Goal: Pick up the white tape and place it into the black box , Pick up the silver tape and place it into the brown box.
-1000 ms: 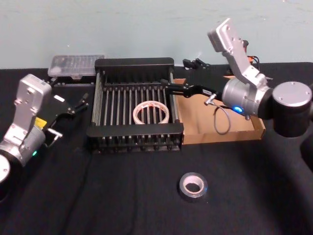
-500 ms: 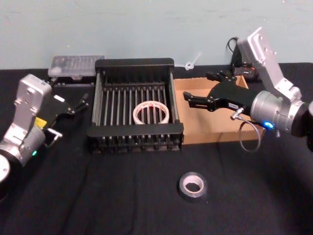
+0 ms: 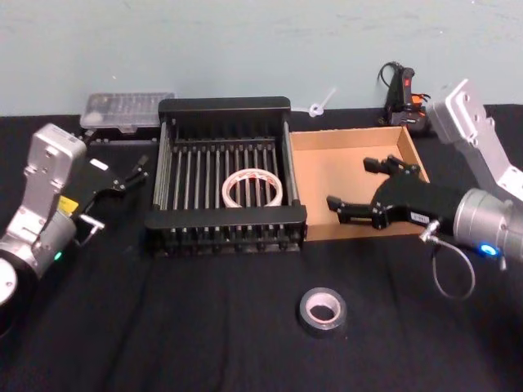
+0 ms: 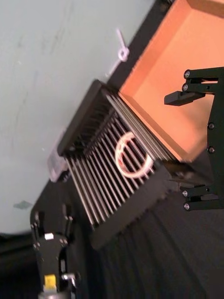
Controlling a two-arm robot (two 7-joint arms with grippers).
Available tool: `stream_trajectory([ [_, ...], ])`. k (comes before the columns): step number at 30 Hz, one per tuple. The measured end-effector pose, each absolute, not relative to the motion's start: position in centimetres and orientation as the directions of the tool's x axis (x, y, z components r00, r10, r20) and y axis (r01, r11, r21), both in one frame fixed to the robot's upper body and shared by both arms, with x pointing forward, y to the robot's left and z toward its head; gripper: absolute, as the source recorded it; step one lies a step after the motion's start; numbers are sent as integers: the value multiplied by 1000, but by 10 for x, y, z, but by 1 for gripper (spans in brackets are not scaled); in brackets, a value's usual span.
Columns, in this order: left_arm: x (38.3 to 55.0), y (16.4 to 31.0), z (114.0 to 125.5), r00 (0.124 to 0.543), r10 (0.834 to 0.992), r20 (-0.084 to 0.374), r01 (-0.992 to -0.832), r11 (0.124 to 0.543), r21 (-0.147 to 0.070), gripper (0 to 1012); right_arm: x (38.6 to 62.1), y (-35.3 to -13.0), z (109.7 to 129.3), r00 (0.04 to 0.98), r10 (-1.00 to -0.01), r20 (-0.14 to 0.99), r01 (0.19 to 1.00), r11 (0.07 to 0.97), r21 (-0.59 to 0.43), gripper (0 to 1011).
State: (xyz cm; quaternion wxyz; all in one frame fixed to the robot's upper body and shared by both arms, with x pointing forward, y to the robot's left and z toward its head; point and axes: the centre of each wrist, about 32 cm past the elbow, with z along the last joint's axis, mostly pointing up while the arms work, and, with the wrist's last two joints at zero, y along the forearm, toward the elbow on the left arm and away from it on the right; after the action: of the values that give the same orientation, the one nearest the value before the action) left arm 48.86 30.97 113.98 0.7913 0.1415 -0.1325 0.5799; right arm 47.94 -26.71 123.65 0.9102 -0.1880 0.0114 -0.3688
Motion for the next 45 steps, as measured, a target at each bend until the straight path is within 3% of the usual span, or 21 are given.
stream_trajectory([
  [15, 489, 310, 1140, 292, 880, 374, -955, 287, 70, 1001, 461, -268, 1222, 764, -644, 22, 582, 676, -452, 1002],
  [23, 489, 310, 1140, 292, 880, 374, -955, 287, 70, 1002, 460, -268, 1215, 781, -625, -7, 526, 663, -534, 1002],
  [45, 489, 310, 1140, 292, 880, 374, -955, 287, 70, 1001, 467, -262, 1207, 814, -581, -32, 441, 652, -616, 1002],
])
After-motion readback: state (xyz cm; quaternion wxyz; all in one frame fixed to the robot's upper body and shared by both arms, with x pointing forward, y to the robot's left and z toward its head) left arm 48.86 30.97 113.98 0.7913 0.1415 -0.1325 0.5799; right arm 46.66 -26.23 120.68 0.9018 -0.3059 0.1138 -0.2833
